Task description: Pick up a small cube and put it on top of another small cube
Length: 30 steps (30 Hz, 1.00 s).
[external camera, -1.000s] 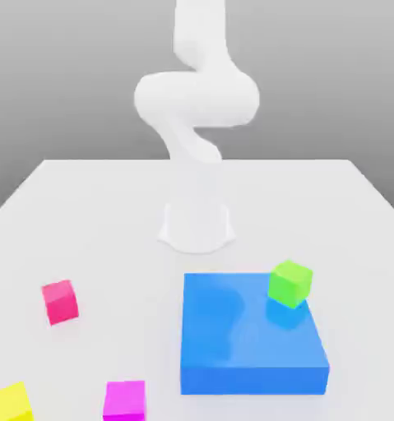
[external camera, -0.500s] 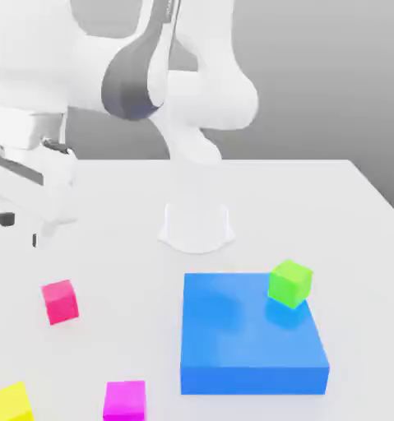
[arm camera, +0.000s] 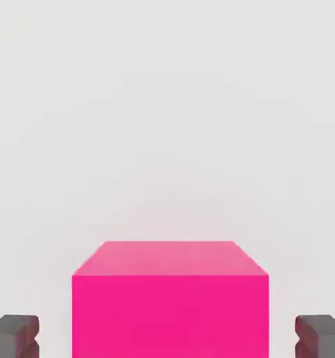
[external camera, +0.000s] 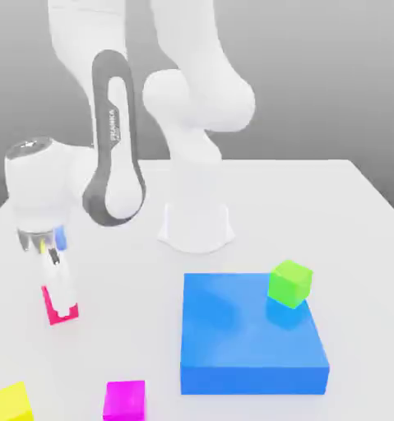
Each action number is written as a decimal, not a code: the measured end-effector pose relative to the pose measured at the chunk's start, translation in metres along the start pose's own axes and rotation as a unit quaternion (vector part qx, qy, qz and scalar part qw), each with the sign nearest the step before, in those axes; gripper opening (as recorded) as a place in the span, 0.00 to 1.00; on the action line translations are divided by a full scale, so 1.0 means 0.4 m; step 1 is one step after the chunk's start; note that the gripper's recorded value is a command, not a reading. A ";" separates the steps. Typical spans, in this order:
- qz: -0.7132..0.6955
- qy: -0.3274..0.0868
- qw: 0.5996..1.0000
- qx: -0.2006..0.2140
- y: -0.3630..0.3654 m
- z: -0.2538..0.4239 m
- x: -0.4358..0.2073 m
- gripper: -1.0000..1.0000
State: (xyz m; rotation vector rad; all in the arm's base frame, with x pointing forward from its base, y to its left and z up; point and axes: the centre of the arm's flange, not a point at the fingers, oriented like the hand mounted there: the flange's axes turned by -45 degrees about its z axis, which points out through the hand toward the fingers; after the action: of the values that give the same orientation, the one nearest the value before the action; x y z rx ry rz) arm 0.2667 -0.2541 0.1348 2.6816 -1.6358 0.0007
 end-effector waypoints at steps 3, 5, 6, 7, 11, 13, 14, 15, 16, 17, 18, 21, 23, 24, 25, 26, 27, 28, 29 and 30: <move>0.000 0.000 1.000 0.000 -0.001 0.000 0.000 0.00; 0.000 0.000 1.000 0.000 -0.001 0.002 0.000 0.00; 0.000 0.000 1.000 0.001 -0.001 -0.014 0.001 0.00; 0.001 0.000 1.000 0.001 -0.002 -0.033 0.002 0.00; 0.000 0.000 1.000 0.001 -0.001 -0.121 0.002 0.00; -0.008 0.000 1.000 0.001 -0.048 -0.154 0.004 0.00; -0.015 -0.001 1.000 0.000 -0.094 -0.164 0.007 0.00; -0.019 -0.001 1.000 0.000 -0.141 -0.174 0.011 0.00; -0.022 -0.001 1.000 0.000 -0.190 -0.184 0.014 0.00; -0.024 -0.001 1.000 0.000 -0.239 -0.193 0.015 0.00; -0.026 -0.001 1.000 0.000 -0.289 -0.203 0.014 0.00; -0.027 -0.001 1.000 0.000 -0.437 -0.234 -0.003 0.00; -0.028 -0.001 1.000 0.000 -0.537 -0.257 -0.027 0.00; -0.029 -0.001 1.000 0.000 -0.586 -0.268 -0.044 0.00; -0.030 -0.001 1.000 0.001 -0.636 -0.280 -0.064 0.00; -0.030 0.000 1.000 0.001 -0.662 -0.270 -0.075 0.00; -0.030 0.000 1.000 0.001 -0.676 -0.246 -0.079 0.00; -0.030 0.000 1.000 0.001 -0.683 -0.216 -0.082 0.00; -0.030 0.000 1.000 0.001 -0.686 -0.183 -0.084 0.00; -0.031 0.000 1.000 0.001 -0.687 -0.151 -0.086 1.00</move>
State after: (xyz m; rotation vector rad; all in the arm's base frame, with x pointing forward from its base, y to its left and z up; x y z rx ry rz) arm 0.4952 -0.0977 0.1951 2.7316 -1.5534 0.0026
